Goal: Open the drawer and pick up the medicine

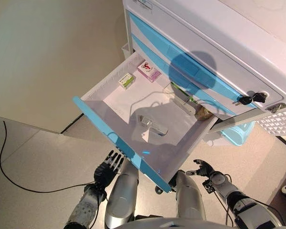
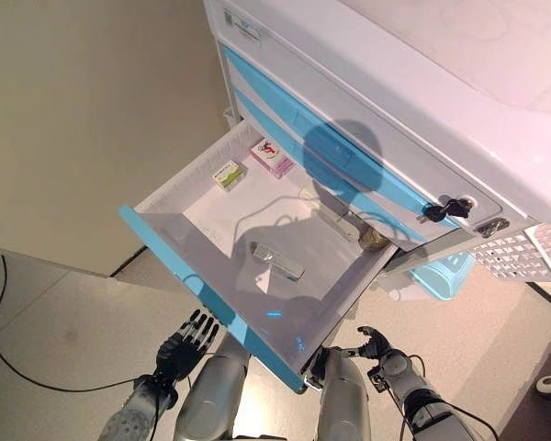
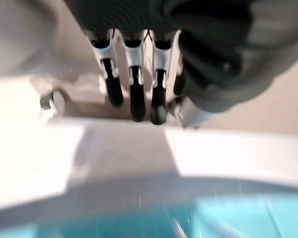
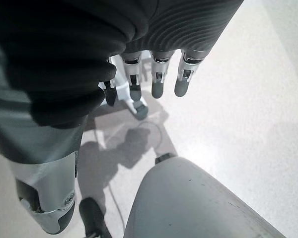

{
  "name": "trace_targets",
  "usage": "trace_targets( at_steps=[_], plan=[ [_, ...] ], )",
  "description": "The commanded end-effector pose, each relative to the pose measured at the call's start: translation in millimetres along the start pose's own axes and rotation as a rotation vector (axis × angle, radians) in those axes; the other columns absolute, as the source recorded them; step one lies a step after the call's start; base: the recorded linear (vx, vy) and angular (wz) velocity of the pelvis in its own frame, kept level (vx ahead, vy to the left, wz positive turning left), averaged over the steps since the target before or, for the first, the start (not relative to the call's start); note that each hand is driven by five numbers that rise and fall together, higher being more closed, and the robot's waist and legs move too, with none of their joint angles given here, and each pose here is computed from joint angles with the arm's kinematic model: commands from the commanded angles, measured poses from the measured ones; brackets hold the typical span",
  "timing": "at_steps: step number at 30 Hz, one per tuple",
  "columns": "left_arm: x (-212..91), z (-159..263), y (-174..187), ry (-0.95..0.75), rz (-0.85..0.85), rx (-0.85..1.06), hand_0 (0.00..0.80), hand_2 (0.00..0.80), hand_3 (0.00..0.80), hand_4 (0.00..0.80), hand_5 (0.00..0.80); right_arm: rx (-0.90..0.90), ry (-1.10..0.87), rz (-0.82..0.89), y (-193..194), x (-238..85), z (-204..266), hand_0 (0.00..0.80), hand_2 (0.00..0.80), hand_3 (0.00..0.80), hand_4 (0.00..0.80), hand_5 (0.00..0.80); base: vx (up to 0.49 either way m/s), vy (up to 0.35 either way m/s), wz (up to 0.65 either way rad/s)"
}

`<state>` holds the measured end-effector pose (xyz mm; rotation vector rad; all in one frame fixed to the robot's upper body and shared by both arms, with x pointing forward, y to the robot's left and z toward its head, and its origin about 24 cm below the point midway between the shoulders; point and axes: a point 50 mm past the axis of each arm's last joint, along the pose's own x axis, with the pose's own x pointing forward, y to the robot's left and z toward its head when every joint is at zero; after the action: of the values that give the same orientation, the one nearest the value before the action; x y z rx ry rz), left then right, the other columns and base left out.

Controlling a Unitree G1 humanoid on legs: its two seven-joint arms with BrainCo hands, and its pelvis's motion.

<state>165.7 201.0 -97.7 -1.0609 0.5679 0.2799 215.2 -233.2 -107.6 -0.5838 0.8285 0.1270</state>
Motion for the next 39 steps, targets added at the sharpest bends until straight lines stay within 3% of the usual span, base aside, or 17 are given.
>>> trace_targets(
  at_steps=[1, 2, 5, 6, 8, 9, 11, 12, 16, 17, 20, 27, 29, 33, 35, 39],
  plan=[
    [-6, 2, 14, -0.095, 0.09, -0.04, 0.0, 0.0, 0.0, 0.0, 0.0, -0.009, 0.076, -0.065, -16, -7, -26, 0.0, 0.0, 0.0, 0.0, 0.0, -0.001, 0.076, -0.17],
    [-9, 11, 33, -0.152, 0.208, -0.034, 0.0, 0.0, 0.0, 0.0, 0.0, 0.013, 0.078, -0.077, -15, -8, -29, 0.0, 0.0, 0.0, 0.0, 0.0, 0.012, 0.098, -0.22],
    [-15, 22, 55, -0.19, 0.339, 0.039, 0.0, 0.0, 0.0, 0.0, 0.0, 0.04, 0.09, -0.082, -13, -9, -34, 0.0, 0.0, 0.0, 0.0, 0.0, 0.025, 0.066, -0.33],
    [-21, 30, 72, -0.168, 0.445, 0.195, 0.0, 0.0, 0.0, 0.0, 0.0, 0.061, 0.09, -0.082, -12, -11, -37, 0.0, 0.0, 0.0, 0.0, 0.0, 0.052, 0.08, -0.41],
    [-21, 30, 72, -0.168, 0.445, 0.195, 0.0, 0.0, 0.0, 0.0, 0.0, 0.061, 0.09, -0.082, -12, -11, -37, 0.0, 0.0, 0.0, 0.0, 0.0, 0.035, 0.08, -0.33],
    [-33, 34, 95, -0.061, 0.581, 0.43, 0.0, 0.0, 0.0, 0.0, 0.0, 0.101, 0.092, -0.079, -10, -12, -39, 0.0, 0.0, 0.0, 0.0, 0.0, 0.081, 0.148, -0.32],
    [-41, 34, 108, 0.028, 0.653, 0.579, 0.0, 0.0, 0.0, 0.0, 0.0, 0.118, 0.113, -0.075, -8, -13, -44, 0.0, 0.0, 0.0, 0.0, 0.0, 0.144, 0.193, -0.73],
    [-50, 29, 120, 0.168, 0.707, 0.737, 0.0, 0.0, 0.0, 0.0, 0.0, 0.108, 0.134, -0.082, -8, -14, -49, 0.0, 0.0, 0.0, 0.0, 0.0, 0.128, 0.141, -0.99],
    [-51, 29, 122, 0.279, 0.704, 0.937, 0.0, 0.0, 0.0, 0.0, 0.0, 0.06, 0.162, -0.105, -15, -16, -56, 0.0, 0.0, 0.0, 0.0, 0.0, 0.124, 0.114, -0.73],
    [-50, 29, 122, 0.364, 0.687, 1.102, 0.0, 0.0, 0.0, 0.0, 0.0, -0.007, 0.154, -0.118, -27, -17, -56, 0.0, 0.0, 0.0, 0.0, 0.0, 0.063, 0.059, -0.69],
    [-52, 26, 124, 0.434, 0.677, 1.194, 0.0, 0.0, 0.0, 0.0, 0.0, -0.062, 0.139, -0.125, -39, -19, -53, 0.0, 0.0, 0.0, 0.0, 0.0, 0.088, 0.058, -0.4],
    [-63, 21, 133, 0.524, 0.679, 1.149, 0.0, 0.0, 0.0, 0.0, 0.0, -0.286, -0.118, 0.036, -61, -31, 5, 0.0, 0.0, 0.0, 0.0, 0.0, 0.095, 0.043, -0.56],
    [-69, 18, 138, 0.565, 0.662, 1.131, 0.0, 0.0, 0.0, 0.0, 0.0, -0.276, -0.253, 0.181, -70, -58, 26, 0.0, 0.0, 0.0, 0.0, 0.0, 0.098, 0.028, -0.26],
    [-71, 11, 139, 0.603, 0.625, 1.127, 0.0, 0.0, 0.0, 0.0, 0.0, -0.273, -0.383, 0.313, -79, -89, 49, 0.0, 0.0, 0.0, 0.0, 0.0, 0.064, 0.026, -0.05],
    [-74, 5, 141, 0.631, 0.598, 1.123, 0.0, 0.0, 0.0, 0.0, 0.0, -0.263, -0.47, 0.509, -79, -117, 70, 0.0, 0.0, 0.0, 0.0, 0.0, 0.075, 0.012, 0.05],
    [-78, 2, 143, 0.65, 0.584, 1.121, 0.0, 0.0, 0.0, 0.0, 0.0, -0.331, -0.51, 0.672, -80, -146, 96, 0.0, 0.0, 0.0, 0.0, 0.0, 0.047, 0.005, 0.07]
  ],
)
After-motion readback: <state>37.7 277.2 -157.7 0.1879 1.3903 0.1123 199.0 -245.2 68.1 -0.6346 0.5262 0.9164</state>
